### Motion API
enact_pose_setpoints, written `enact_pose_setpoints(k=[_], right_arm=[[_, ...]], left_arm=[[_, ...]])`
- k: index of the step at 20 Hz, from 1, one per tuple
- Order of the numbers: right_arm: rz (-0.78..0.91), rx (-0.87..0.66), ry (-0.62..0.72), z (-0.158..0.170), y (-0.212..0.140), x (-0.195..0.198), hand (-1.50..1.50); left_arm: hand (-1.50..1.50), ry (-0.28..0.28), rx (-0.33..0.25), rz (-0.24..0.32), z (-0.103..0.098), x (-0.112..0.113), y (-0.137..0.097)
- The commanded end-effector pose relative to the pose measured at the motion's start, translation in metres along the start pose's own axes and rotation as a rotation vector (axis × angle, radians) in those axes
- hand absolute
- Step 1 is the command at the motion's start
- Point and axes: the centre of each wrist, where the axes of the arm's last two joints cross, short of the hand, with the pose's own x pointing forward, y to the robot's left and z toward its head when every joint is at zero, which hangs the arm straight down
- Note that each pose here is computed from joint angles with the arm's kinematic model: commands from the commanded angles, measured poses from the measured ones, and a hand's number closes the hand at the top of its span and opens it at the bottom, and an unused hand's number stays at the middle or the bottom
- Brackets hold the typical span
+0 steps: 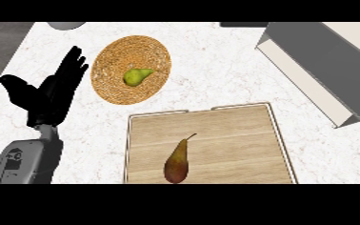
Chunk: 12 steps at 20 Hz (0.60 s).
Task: Pick the croissant from the tray and place it in the tiered shelf
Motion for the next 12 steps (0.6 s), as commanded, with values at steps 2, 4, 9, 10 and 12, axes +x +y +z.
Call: enact_pose_setpoints(k=[2, 4, 9, 10, 12], right_arm=[[0.002, 0.003, 0.003, -0.008, -0.005, -0.032, 1.50], [-0.002, -0.015, 0.009, -0.024, -0.015, -0.031, 1.50], [0.010, -0.153, 0.144, -0.028, -0.013, -0.048, -1.50], [0.003, -0.171, 0.122, -0.031, -0.014, -0.072, -1.50], [-0.042, -0.230, 0.088, -0.028, 0.009, -0.071, -1.50]], left_arm=[[0.00, -0.004, 0.002, -0.005, 0.003, 0.000, 0.011], [0.00, 0.001, 0.004, 0.001, 0.008, -0.014, -0.001], [0.00, -0.013, 0.005, 0.000, 0.007, 0.003, 0.002], [0.00, -0.015, 0.004, -0.012, -0.006, 0.002, -0.002], [0.00, 0.002, -0.008, -0.002, 0.002, -0.008, -0.006]])
